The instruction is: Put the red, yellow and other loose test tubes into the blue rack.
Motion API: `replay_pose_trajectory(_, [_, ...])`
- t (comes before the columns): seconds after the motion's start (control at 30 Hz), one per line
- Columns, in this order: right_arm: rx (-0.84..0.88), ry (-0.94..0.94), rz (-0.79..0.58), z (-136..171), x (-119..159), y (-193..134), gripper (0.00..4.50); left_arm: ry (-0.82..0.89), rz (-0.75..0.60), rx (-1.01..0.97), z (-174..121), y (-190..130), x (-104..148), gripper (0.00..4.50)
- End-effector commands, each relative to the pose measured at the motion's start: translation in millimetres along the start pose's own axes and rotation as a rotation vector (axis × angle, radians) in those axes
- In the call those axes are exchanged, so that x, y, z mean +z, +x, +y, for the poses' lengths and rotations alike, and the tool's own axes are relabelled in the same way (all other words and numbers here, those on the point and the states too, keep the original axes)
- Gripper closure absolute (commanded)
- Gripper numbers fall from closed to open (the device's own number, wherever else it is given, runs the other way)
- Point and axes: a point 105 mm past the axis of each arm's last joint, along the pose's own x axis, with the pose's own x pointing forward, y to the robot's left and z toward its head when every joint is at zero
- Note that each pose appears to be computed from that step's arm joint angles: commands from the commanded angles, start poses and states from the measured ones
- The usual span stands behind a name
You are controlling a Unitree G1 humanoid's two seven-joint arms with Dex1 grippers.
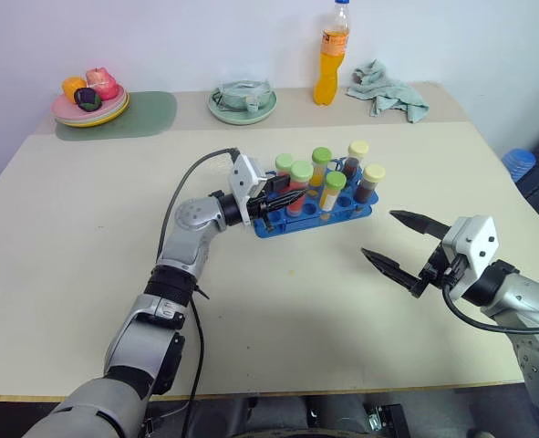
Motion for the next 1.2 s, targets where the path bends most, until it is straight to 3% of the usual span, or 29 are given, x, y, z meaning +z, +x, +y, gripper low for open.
replay_pose_trajectory(0.03, [0.008, -0.029, -0.023, 0, 7, 2, 0.28, -0.010, 0.019, 0.007, 0, -5, -5, 3.79])
replay_pose_trajectory(1.2, [0.007, -0.024, -0.022, 2, 7, 1, 0.28, -0.009, 0.004, -0.037, -9, 3, -2, 3.79])
